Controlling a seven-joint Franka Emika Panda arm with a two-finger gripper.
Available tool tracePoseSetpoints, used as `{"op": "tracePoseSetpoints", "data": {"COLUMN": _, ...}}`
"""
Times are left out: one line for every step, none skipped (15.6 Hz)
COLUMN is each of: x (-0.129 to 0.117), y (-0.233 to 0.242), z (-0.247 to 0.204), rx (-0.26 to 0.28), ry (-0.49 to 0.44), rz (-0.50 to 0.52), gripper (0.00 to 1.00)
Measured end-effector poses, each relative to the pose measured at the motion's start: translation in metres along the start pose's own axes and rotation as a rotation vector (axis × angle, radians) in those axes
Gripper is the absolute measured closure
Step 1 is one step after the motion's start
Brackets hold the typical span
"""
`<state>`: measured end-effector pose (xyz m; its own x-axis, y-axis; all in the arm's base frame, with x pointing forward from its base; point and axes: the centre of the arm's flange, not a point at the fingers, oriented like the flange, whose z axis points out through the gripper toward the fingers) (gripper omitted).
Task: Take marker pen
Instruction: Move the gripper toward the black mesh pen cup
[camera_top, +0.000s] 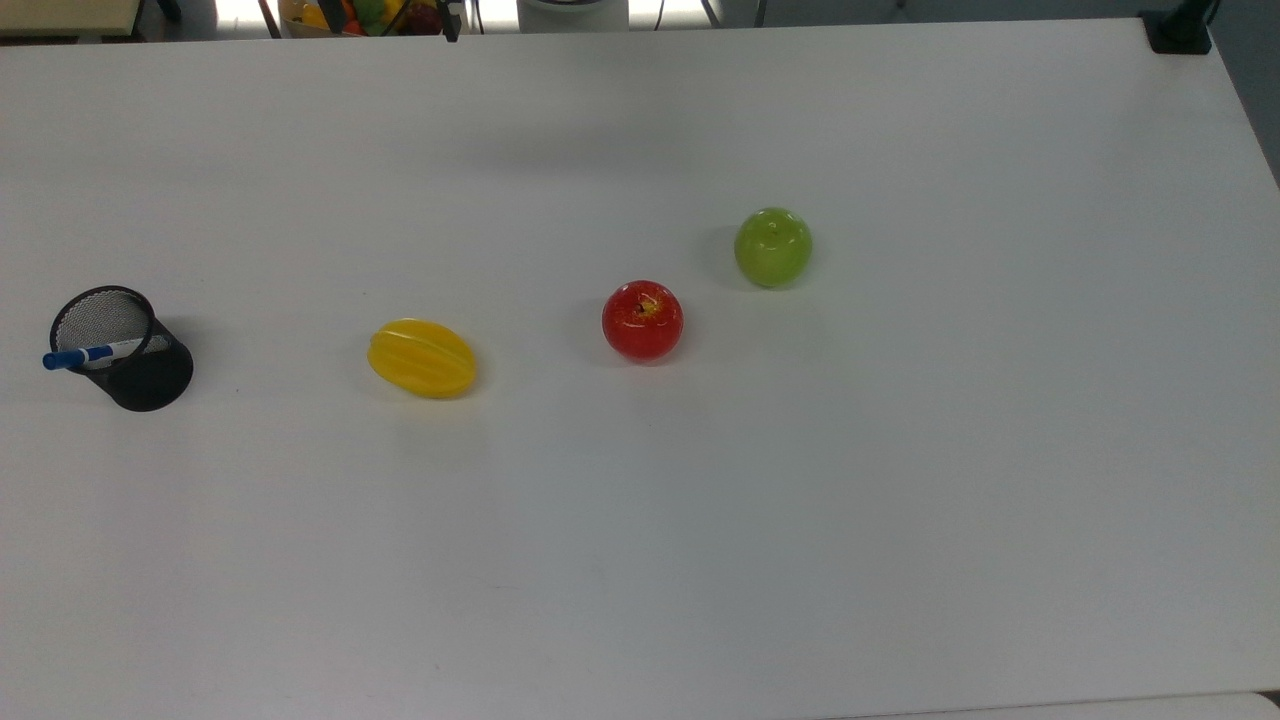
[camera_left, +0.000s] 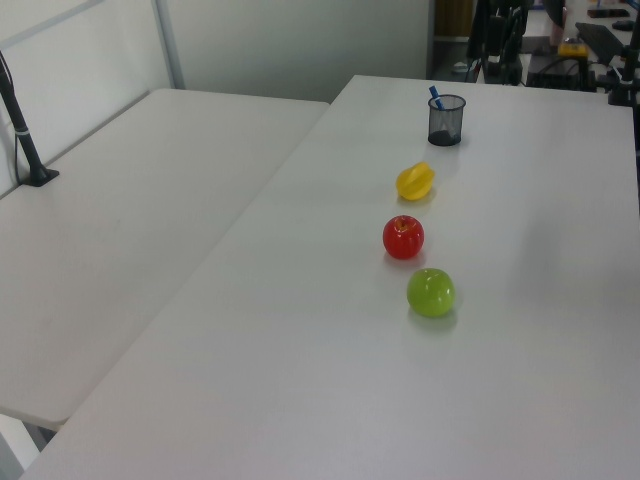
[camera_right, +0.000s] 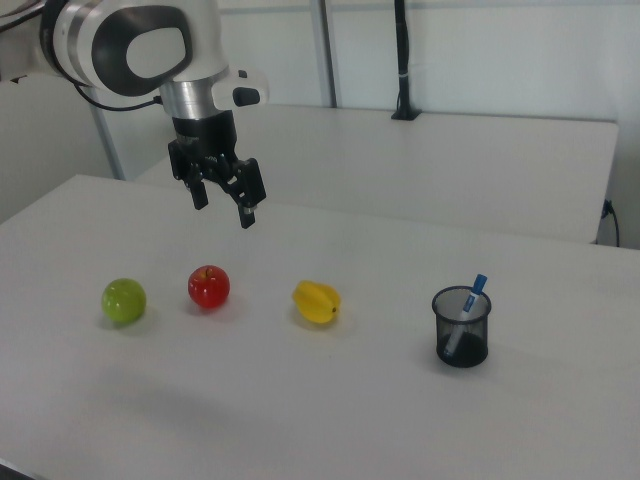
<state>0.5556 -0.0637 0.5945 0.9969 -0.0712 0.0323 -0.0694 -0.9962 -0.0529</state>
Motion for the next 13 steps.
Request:
{"op": "tracePoseSetpoints", "data": {"x": 0.003, "y": -0.003, "z": 0.004, "rx": -0.002, "ry": -0.005, "rz": -0.005, "gripper": 0.00}}
{"op": "tracePoseSetpoints", "data": {"x": 0.003, "y": -0.003, "z": 0.003, "rx": -0.002, "ry": -0.005, "rz": -0.005, "gripper": 0.00}}
{"op": "tracePoseSetpoints", "data": {"x": 0.003, "y": -0.002, "z": 0.002, "rx": -0.002, "ry": -0.003, "rz": -0.003, "gripper": 0.00}}
{"op": "tracePoseSetpoints", "data": {"x": 0.004, "y": -0.001, "z": 0.001, "rx": -0.002, "ry": 0.000, "rz": -0.002, "gripper": 0.00}}
{"op": "tracePoseSetpoints", "data": {"x": 0.004, "y": -0.001, "z": 0.000, "rx": -0.002, "ry": 0.001, "rz": -0.001, "gripper": 0.00}}
{"op": "tracePoseSetpoints", "data": {"x": 0.004, "y": -0.001, "z": -0.001, "rx": -0.002, "ry": 0.004, "rz": -0.002, "gripper": 0.00}}
{"op": "tracePoseSetpoints", "data": {"x": 0.003, "y": -0.002, "z": -0.002, "rx": -0.002, "ry": 0.006, "rz": -0.003, "gripper": 0.00}}
{"op": "tracePoseSetpoints", "data": {"x": 0.003, "y": -0.002, "z": -0.004, "rx": -0.002, "ry": 0.009, "rz": -0.004, "gripper": 0.00}}
{"op": "tracePoseSetpoints", "data": {"x": 0.003, "y": -0.003, "z": -0.005, "rx": -0.001, "ry": 0.011, "rz": -0.005, "gripper": 0.00}}
{"op": "tracePoseSetpoints", "data": {"x": 0.002, "y": -0.003, "z": -0.006, "rx": -0.001, "ry": 0.012, "rz": -0.005, "gripper": 0.00}}
{"op": "tracePoseSetpoints", "data": {"x": 0.002, "y": -0.003, "z": -0.007, "rx": -0.001, "ry": 0.014, "rz": -0.005, "gripper": 0.00}}
{"op": "tracePoseSetpoints", "data": {"x": 0.001, "y": -0.003, "z": -0.008, "rx": -0.001, "ry": 0.015, "rz": -0.005, "gripper": 0.00}}
{"op": "tracePoseSetpoints", "data": {"x": 0.001, "y": -0.003, "z": -0.009, "rx": -0.001, "ry": 0.017, "rz": -0.005, "gripper": 0.00}}
